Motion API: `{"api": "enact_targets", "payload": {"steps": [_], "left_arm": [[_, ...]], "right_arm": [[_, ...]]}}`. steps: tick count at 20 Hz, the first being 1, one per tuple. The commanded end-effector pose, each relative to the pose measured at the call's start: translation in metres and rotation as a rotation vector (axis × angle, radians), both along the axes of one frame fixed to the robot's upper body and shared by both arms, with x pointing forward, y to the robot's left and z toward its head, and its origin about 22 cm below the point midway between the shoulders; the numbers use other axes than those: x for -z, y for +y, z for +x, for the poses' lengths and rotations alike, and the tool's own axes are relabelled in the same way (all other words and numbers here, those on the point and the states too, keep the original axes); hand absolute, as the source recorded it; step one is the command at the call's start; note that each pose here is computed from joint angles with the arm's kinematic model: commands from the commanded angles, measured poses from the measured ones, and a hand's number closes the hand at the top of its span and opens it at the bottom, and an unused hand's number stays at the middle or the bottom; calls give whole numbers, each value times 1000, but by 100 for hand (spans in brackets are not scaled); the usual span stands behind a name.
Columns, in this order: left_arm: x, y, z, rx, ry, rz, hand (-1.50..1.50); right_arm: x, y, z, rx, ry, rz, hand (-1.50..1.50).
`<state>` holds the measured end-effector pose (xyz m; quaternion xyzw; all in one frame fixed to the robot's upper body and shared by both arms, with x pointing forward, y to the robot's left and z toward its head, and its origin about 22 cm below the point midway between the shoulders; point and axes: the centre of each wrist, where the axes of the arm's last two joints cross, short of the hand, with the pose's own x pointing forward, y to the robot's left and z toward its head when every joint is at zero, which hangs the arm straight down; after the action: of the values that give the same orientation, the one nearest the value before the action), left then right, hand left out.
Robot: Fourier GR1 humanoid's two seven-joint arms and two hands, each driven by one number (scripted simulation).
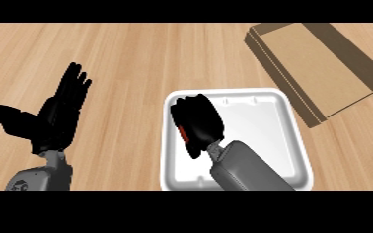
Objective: Pick the bell pepper from the tray and place it in the cardboard box
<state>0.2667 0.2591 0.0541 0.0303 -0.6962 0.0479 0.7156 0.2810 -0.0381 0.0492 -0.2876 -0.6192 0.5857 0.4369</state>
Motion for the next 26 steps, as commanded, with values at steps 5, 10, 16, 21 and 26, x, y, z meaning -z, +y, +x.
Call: {"api": "enact_targets", "payload": {"steps": [5, 10, 16, 21, 26], "left_arm": [[-11, 1, -11, -1, 4, 3, 0], [2, -4, -13, -7, -13, -19, 0], [-2, 13, -11, -12, -14, -3, 0], [11, 4, -8, 15, 3, 12, 0], [-3, -3, 1, -6, -7, 13, 0]], "right_arm": [[-81, 2, -12, 11, -145, 162, 150], [-110, -15, -7, 240, -248, 328, 150], [-142, -67, 20, 436, -344, 384, 150], [-159, -77, 38, 507, -316, 382, 150], [-157, -129, 85, 564, -303, 365, 150]]}}
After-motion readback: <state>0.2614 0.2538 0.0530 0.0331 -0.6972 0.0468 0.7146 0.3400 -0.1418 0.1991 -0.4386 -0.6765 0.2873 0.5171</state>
